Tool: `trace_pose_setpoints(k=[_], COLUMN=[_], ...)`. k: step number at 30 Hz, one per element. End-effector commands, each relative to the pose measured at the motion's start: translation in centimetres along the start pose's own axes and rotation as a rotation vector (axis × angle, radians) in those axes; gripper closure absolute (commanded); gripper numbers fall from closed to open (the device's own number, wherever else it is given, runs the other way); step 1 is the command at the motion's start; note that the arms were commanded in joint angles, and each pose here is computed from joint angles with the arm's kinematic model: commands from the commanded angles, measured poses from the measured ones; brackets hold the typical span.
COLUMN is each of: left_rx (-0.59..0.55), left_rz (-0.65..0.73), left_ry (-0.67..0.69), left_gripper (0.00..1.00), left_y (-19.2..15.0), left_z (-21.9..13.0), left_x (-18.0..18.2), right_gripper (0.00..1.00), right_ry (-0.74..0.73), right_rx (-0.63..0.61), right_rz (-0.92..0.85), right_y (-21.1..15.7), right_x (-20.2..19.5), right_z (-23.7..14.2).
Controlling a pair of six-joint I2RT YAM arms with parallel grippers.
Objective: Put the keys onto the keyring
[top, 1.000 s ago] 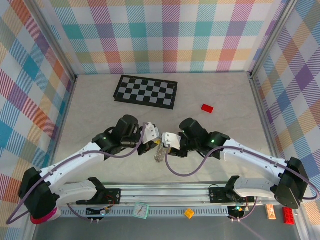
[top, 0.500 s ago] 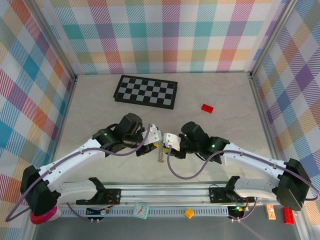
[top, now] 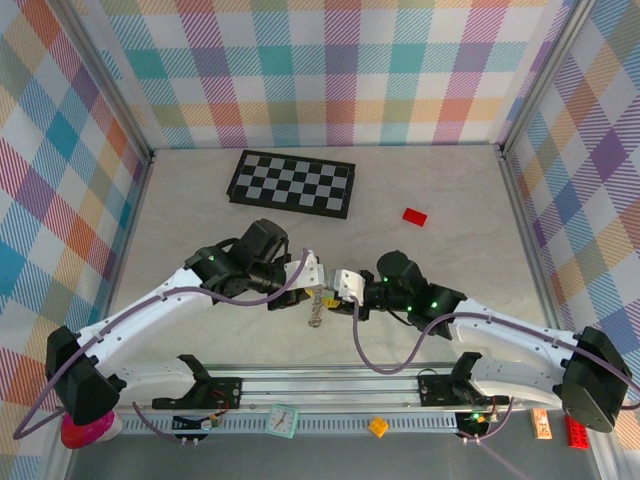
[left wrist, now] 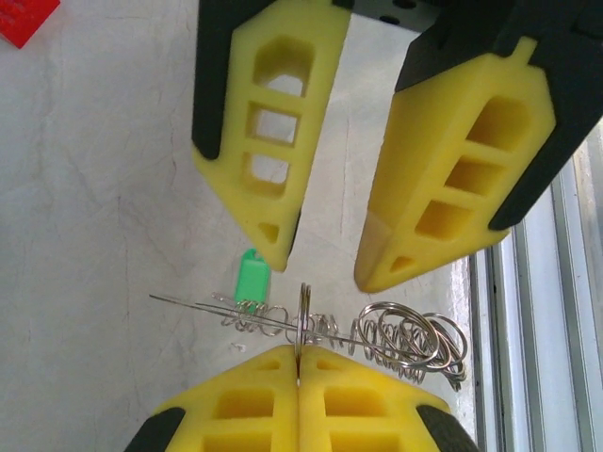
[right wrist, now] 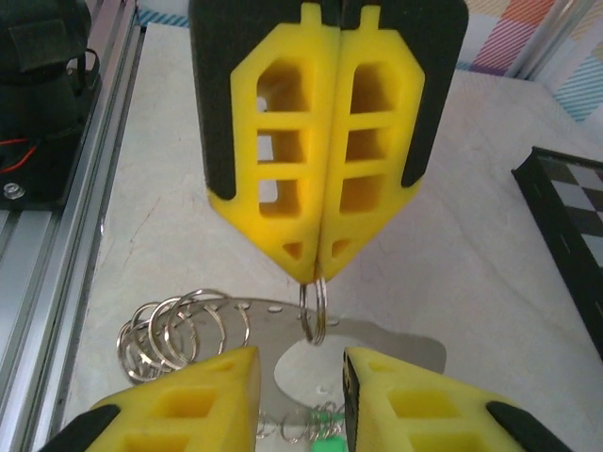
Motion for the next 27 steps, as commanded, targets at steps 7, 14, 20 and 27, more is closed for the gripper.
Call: trace_pose_setpoints(k=[7,14,20,27], left_rx=[-0.006,-0.005,0.018,0.032], left_rz=[0.069,0.069,0.065,0.072], left_ry=[-0.038,-0.048,-0.060,-0.055], left_gripper=[1.00,1.00,1.00,1.00], left_y=[1.2,1.6,1.5,1.4], left_z=[-0.8,-0.8,-0.8,-0.9], left_x=[-0.1,0.1,0.1,0.1], right_gripper=[0.76,0.84,0.85,0.78], right_ry=[0.016,0.037,0.038,-0.007], right_rx=[-0.087,-0.108,-0.119,-0.092], right_rz=[0.013,0.023,0.026,0.015], right_y=[0.4,0.3,0.4,0.0], right_x=[-0.2,-0.2,-0.2,-0.3], right_z=[0.8,1.3,1.4,1.1])
Point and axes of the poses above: each hand's point on the last joint's axis, 136 mm out from that joint toward the fingers, its own z axis out along the fingers, its own x axis along the line the jaws close on, y = z × x, the point moved 10 cm from there along -z, back along the fingers, and after that the axes turned 3 degrees about z, right-handed, at the moved point
